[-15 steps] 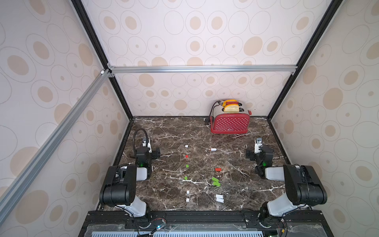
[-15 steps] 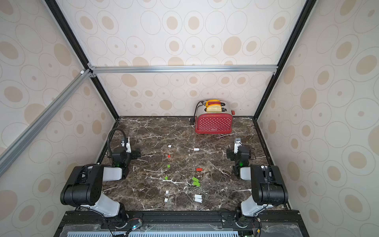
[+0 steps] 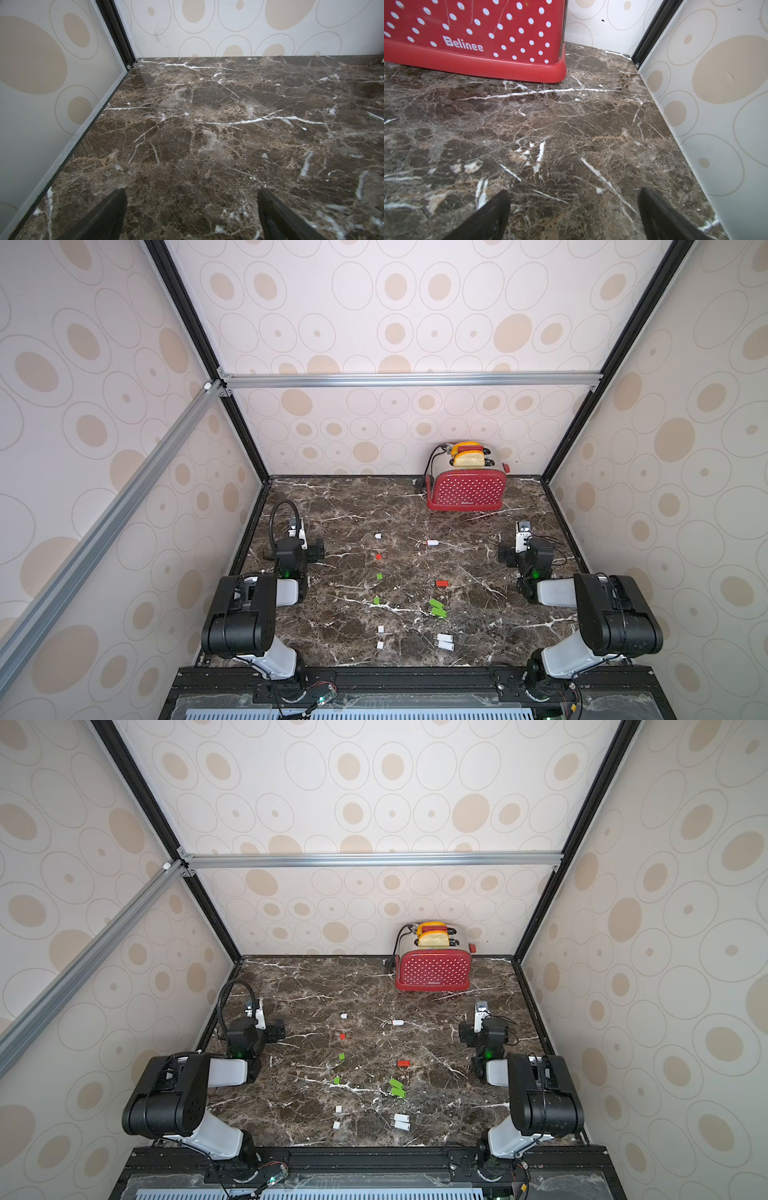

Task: Close the usb drive cover
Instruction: Pick up the cover from the center of the board.

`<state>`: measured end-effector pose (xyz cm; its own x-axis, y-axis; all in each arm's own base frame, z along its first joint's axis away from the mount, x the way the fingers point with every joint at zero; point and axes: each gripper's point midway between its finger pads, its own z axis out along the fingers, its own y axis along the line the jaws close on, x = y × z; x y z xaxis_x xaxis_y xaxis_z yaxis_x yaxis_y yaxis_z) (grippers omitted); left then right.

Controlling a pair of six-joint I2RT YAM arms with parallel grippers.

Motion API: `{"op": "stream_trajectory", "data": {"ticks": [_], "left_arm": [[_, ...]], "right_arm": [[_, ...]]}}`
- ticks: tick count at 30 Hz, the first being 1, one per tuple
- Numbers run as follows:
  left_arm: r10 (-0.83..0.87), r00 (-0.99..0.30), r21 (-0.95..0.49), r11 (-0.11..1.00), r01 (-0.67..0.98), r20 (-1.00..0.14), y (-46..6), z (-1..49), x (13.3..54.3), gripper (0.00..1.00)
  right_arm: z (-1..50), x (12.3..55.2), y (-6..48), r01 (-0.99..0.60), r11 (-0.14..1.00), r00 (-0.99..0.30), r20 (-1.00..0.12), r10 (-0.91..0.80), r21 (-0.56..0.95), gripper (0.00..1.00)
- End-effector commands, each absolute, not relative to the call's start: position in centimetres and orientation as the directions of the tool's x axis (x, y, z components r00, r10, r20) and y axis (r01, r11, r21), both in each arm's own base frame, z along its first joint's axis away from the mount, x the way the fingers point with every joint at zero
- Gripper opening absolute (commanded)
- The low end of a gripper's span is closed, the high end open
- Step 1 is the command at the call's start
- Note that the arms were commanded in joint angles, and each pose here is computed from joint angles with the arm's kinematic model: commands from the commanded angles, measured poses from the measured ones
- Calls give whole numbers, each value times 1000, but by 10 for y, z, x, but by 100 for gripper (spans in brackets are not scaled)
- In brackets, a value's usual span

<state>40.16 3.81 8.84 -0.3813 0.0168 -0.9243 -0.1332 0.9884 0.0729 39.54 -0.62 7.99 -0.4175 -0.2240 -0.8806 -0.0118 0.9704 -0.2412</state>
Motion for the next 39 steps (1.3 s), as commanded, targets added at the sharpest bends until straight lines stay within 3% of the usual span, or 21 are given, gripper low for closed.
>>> {"op": "stream_trajectory", "data": {"ticks": [1,4,8,12,17,20,23,29,39], "left_arm": [[30,-356,81,989,-128,-934,37,107,403,99],[50,-428,91,993,-76,-902,31,115,406,99],[62,-432,89,995,-43,-900,25,122,407,99],[185,-370,120,974,190,-911,-10,173,403,99],[425,-354,181,814,552,-833,-56,204,386,99],[509,-334,201,737,645,-793,-66,208,380,99],[606,-300,238,647,725,-737,-75,204,376,99],[775,-183,202,372,906,-605,-111,184,359,99],[827,-164,160,291,943,-537,-152,171,409,99]], "right_arm": [[99,391,-17,52,967,-418,-885,-207,-250,100],[102,388,-24,91,969,-505,-849,-153,-229,100],[104,386,-25,108,970,-490,-861,-139,-218,100],[137,375,-22,119,981,-494,-866,-77,-156,100],[177,364,-10,136,990,-497,-863,90,25,100],[201,358,-6,164,979,-480,-857,186,121,100],[206,341,-16,312,925,-494,-795,352,217,100],[207,341,20,111,954,-561,-774,293,280,100],[202,337,48,-85,980,-598,-796,95,181,100]]}}
